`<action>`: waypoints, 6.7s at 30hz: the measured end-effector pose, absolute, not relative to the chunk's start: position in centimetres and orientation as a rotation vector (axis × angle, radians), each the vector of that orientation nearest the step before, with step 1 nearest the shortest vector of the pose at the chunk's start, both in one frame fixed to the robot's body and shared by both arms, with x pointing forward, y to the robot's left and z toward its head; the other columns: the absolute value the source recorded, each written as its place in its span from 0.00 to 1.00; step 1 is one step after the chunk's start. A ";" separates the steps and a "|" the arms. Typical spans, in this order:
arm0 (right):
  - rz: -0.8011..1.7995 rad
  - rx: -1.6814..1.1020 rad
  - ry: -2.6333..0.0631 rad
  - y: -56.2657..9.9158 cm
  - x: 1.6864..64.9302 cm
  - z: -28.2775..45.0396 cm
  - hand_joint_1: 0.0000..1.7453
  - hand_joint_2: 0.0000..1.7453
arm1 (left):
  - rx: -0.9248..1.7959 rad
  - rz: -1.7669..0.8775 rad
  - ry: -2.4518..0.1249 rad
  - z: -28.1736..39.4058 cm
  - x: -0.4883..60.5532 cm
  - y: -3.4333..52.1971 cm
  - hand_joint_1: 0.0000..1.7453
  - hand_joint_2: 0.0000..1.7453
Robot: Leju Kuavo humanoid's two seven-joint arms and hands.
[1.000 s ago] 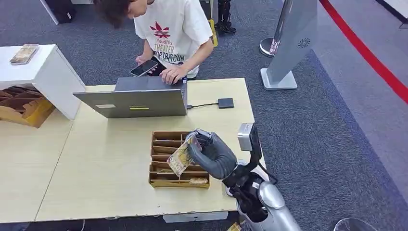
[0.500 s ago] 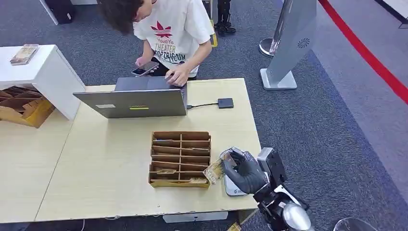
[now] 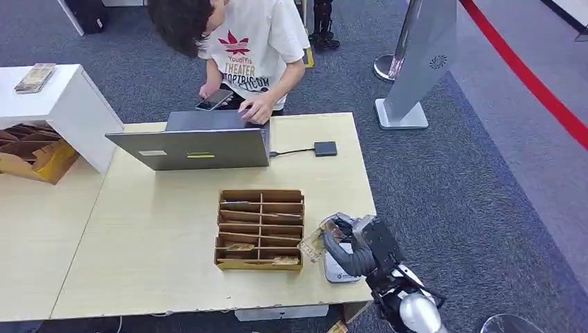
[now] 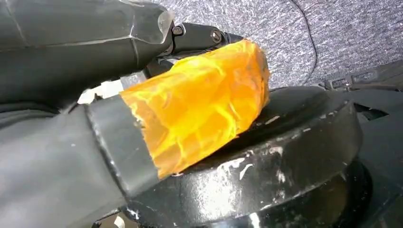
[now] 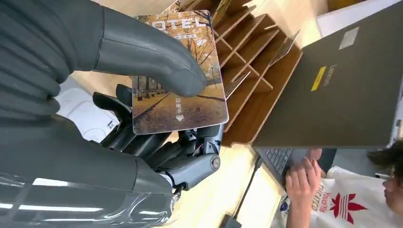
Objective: Pass the card to the sensor for recognition and then transmit it.
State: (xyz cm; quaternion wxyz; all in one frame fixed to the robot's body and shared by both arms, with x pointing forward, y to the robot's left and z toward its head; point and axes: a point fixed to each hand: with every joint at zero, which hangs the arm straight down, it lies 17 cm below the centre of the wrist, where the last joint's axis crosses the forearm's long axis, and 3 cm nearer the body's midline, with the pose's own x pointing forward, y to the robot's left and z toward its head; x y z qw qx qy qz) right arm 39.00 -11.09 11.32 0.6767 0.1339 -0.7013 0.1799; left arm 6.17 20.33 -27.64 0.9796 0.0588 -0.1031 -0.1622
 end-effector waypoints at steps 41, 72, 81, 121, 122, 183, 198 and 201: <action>0.462 -0.065 -1.447 -16.2 41.9 5.4 1.00 1.00 | 0.109 -0.310 -0.194 -27.6 6.3 20.0 0.00 0.00; 0.559 -0.147 -1.278 -17.4 41.0 -0.8 1.00 1.00 | 0.109 -0.292 -0.183 -27.6 6.2 20.1 0.00 0.00; 0.573 -0.147 -1.266 -17.3 41.2 -1.2 1.00 1.00 | 0.108 -0.284 -0.180 -27.6 6.2 20.1 0.00 0.00; 0.578 -0.146 -1.255 -17.1 41.5 -1.5 1.00 1.00 | 0.106 -0.266 -0.178 -27.6 6.2 20.1 0.00 0.00; 0.578 -0.145 -1.255 -17.1 41.6 -1.5 1.00 1.00 | 0.106 -0.266 -0.179 -27.6 6.2 20.1 0.00 0.00; 0.581 -0.142 -1.262 -16.8 42.6 -1.4 1.00 1.00 | 0.103 -0.261 -0.176 -27.7 6.2 20.3 0.00 0.00; 0.487 -0.239 -1.450 -16.7 44.0 4.9 1.00 1.00 | 0.103 -0.234 -0.175 -27.7 6.1 20.3 0.00 0.00; 0.422 -0.281 -1.576 -16.7 44.5 9.5 1.00 1.00 | 0.101 -0.227 -0.177 -27.7 6.1 20.2 0.00 0.00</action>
